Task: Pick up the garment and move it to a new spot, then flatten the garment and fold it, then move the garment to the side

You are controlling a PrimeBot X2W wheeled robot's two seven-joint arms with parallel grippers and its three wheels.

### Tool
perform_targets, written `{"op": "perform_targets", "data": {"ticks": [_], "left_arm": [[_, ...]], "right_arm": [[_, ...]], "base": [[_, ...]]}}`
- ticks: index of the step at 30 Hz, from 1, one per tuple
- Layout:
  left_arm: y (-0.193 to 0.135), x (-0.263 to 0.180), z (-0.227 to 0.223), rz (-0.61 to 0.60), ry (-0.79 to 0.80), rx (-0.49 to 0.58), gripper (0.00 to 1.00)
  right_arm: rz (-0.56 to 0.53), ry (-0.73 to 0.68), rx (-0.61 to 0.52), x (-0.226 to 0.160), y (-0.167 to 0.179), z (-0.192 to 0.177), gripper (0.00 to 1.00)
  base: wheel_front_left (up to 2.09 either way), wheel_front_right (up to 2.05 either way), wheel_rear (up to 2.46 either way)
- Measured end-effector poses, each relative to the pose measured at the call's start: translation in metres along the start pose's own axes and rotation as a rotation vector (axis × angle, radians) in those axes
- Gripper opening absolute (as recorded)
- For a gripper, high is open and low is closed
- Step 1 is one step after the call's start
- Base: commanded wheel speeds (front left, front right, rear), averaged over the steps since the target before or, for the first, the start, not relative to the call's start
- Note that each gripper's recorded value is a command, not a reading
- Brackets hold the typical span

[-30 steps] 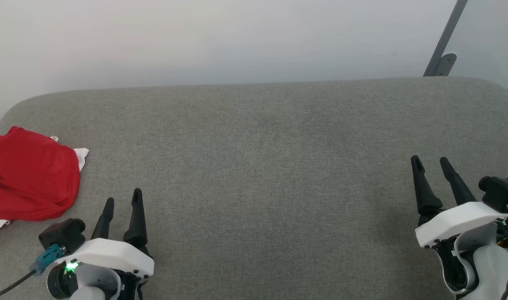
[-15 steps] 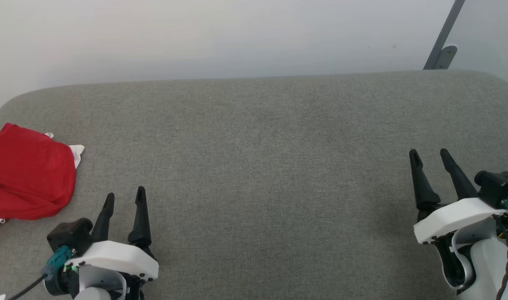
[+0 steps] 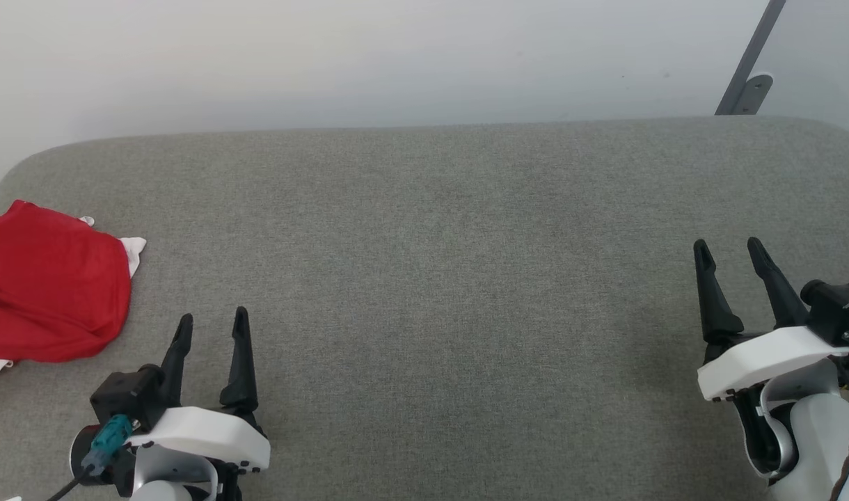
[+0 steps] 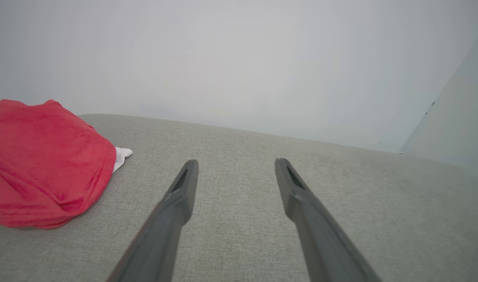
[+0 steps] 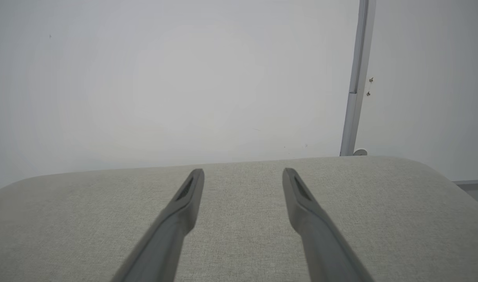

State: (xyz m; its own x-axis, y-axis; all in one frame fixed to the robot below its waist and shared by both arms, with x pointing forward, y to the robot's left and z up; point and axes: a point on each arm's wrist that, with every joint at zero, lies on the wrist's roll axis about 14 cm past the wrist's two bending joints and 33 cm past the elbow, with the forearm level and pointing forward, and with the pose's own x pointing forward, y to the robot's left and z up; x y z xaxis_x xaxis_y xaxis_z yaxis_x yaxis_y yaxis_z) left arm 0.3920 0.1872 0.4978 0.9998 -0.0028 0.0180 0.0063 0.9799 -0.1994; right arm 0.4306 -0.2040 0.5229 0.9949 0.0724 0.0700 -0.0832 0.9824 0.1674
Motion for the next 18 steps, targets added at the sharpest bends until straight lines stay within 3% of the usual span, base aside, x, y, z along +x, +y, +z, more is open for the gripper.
{"op": "perform_targets", "data": {"ticks": [18], "left_arm": [[0.0028, -0.0103, 0.0, -0.013, -0.019, 0.095, 1.0]], "right_arm": [[0.005, -0.018, -0.082, 0.0004, -0.0028, 0.0009, 1.0]], "base": [[0.0, 0.0, 0.0]]}}
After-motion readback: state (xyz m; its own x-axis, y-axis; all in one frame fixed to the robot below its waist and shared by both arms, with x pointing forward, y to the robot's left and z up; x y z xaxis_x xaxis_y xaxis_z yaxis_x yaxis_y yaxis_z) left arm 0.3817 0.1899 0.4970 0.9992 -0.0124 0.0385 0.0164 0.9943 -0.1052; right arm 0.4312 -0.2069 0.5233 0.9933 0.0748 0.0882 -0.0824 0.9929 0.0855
